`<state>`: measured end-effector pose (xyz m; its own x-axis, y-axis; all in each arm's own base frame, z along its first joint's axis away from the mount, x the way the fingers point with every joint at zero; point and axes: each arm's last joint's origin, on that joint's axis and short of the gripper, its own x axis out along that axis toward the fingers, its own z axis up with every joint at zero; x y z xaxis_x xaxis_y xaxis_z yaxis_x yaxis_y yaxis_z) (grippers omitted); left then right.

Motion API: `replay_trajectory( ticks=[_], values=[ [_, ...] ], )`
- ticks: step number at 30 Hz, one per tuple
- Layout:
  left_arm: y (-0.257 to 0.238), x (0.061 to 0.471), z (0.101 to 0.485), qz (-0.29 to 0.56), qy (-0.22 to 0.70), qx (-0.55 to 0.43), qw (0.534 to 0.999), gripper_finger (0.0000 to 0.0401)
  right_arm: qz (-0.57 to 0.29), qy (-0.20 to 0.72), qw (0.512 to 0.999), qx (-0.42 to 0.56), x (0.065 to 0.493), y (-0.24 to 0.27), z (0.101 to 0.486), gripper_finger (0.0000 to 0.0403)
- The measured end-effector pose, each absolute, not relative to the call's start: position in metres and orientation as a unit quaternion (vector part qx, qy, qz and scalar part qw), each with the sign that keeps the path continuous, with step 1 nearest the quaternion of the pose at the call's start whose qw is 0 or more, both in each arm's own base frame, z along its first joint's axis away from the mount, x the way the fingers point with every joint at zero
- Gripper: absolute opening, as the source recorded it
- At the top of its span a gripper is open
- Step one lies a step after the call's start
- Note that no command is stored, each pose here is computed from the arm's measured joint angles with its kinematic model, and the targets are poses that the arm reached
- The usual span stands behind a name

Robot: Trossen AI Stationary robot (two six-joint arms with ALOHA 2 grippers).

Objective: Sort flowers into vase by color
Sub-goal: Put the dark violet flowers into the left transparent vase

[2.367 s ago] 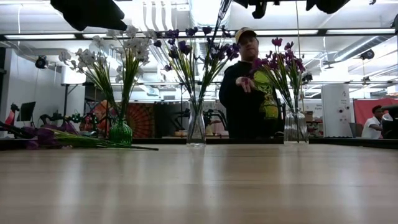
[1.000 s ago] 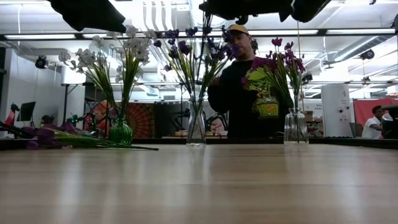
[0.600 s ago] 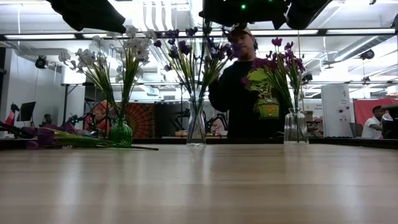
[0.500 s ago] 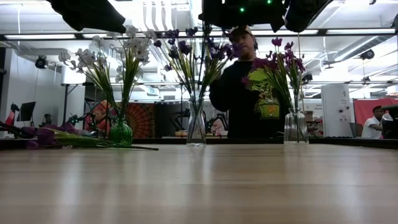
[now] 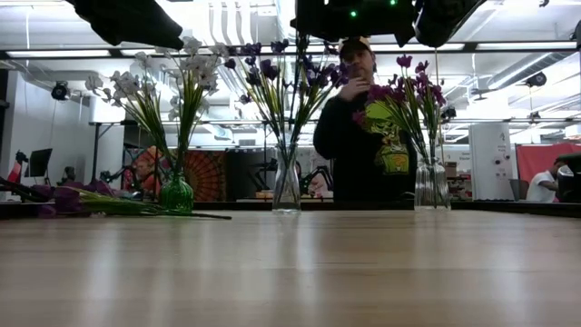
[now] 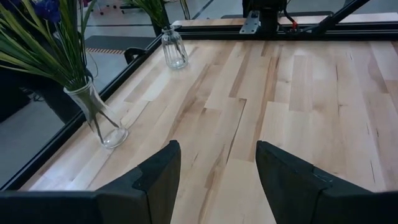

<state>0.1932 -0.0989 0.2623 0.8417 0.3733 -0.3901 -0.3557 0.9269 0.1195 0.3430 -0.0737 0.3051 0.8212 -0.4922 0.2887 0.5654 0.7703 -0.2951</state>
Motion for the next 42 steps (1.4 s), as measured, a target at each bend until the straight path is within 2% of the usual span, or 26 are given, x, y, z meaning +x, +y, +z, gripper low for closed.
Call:
replay_trajectory(
  ticks=[42],
  values=[
    [-0.0987, 0.193, 0.2621, 0.191, 0.208, 0.023, 0.959, 0.0191, -0.29, -0.106, 0.938, -0.16, 0.3405, -0.0832, 0.3052, 0.0013]
  ],
)
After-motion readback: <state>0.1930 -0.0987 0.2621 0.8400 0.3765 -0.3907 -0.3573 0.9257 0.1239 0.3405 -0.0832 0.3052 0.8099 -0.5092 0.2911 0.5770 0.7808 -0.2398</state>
